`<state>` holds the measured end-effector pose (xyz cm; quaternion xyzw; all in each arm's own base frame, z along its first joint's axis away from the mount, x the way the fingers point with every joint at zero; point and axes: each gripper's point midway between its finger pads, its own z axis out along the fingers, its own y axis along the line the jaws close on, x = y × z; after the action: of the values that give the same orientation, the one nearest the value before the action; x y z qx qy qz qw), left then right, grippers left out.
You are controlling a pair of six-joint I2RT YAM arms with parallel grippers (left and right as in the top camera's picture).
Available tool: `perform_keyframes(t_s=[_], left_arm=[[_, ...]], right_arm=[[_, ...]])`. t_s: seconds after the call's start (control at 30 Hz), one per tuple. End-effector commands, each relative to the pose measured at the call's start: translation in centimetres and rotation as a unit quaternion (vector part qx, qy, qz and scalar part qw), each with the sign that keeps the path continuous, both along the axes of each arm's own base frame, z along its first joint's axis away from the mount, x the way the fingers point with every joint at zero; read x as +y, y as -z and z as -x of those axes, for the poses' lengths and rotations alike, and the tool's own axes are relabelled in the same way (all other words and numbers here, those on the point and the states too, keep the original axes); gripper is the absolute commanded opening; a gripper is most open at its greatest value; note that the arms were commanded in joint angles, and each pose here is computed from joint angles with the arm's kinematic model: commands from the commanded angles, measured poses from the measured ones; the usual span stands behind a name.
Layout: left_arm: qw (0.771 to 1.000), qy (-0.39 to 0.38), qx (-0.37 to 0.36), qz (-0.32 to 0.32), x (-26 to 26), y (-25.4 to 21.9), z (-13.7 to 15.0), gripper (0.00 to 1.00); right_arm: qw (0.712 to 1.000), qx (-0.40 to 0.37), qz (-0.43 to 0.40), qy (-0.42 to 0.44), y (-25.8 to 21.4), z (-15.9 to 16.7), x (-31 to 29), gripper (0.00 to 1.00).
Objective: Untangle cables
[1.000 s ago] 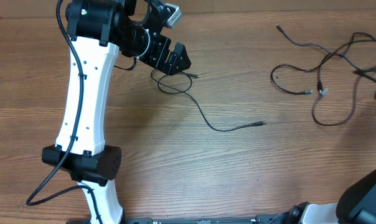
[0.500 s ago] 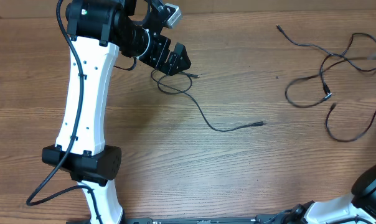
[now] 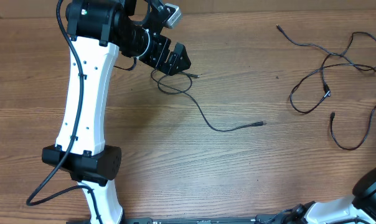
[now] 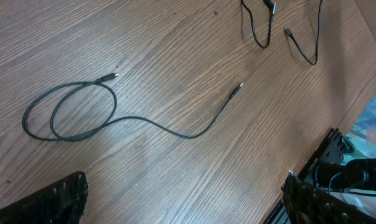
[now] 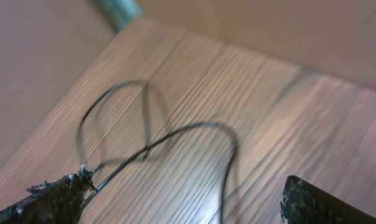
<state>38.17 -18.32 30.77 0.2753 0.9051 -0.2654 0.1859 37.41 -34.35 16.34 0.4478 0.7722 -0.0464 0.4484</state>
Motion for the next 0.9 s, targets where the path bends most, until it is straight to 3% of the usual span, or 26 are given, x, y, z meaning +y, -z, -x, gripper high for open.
perform_keyframes(t_s=[0.0,0.3,0.43,0.6,0.87], left_arm=[[1.000,0.008,0.000,0.004,0.0,0.3,-0.2,1.00],[1.000,0.008,0.000,0.004,0.0,0.3,-0.2,0.99],[1.000,0.008,0.000,0.004,0.0,0.3,-0.2,1.00],[1.000,0.008,0.000,0.004,0.0,0.3,-0.2,1.00],[1.000,0.008,0.000,0.004,0.0,0.3,-0.2,1.00]], right_arm=[[0.997,-0.022,0.000,-0.071,-3.0,-0.4,2.7,1.00],[0.989,0.068,0.013,-0.131,-4.0,3.8,6.7,1.00],[0.985,0.130,0.003,-0.112,-4.1,7.4,8.2,1.00],[0.962,0.245,-0.065,-0.104,-0.9,12.5,10.9,1.00],[0.936,0.335,-0.106,-0.020,0.6,17.3,11.3,1.00]])
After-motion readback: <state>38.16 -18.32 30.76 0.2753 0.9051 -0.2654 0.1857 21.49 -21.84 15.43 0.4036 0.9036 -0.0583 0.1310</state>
